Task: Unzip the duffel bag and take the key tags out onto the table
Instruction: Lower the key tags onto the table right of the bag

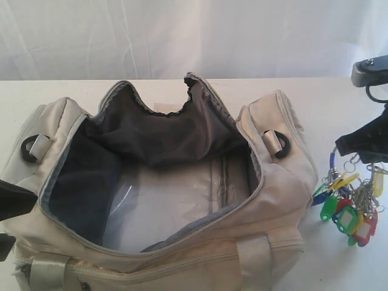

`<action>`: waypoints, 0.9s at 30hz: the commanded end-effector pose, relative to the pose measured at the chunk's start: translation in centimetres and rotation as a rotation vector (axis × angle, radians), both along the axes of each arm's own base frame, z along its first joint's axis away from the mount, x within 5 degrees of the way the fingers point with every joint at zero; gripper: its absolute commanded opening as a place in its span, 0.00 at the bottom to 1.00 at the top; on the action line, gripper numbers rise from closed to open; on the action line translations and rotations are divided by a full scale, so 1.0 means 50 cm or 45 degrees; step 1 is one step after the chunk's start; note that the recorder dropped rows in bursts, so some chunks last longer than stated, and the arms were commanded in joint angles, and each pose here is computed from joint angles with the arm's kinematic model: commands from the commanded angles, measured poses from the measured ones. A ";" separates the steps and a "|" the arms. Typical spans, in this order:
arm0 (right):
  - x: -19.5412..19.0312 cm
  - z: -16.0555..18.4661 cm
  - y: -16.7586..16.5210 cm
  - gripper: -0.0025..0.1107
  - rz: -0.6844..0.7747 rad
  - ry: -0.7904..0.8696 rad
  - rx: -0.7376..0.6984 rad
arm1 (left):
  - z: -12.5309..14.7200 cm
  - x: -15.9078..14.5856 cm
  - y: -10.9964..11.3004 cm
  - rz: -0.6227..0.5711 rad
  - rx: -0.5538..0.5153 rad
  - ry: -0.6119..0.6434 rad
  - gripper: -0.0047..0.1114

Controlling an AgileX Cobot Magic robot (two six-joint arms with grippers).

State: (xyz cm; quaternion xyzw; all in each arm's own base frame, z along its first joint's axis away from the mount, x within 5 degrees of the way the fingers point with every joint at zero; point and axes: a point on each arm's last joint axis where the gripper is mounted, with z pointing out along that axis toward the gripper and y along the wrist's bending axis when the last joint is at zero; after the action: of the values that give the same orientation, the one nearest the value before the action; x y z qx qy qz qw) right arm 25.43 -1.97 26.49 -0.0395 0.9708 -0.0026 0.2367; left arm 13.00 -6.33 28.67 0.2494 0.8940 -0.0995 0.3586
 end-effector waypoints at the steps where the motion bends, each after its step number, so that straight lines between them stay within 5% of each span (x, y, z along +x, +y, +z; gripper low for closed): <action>1: 0.015 -0.041 0.011 0.02 0.009 0.003 0.094 | 0.003 -0.004 0.000 0.003 -0.021 0.013 0.04; 18: 0.057 -0.167 0.038 0.03 0.024 0.129 0.347 | 0.003 -0.003 -0.001 0.005 -0.024 0.006 0.04; 27: 0.058 -0.167 0.051 0.39 0.062 0.132 0.439 | 0.003 -0.003 -0.001 0.005 -0.024 0.006 0.04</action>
State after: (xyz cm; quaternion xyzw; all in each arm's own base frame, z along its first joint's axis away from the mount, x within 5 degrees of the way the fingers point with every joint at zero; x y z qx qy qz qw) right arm 28.51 0.50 18.27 -0.0143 0.9666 0.1662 0.1945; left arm 13.01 -6.34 28.68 0.2493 0.8938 -0.0995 0.3594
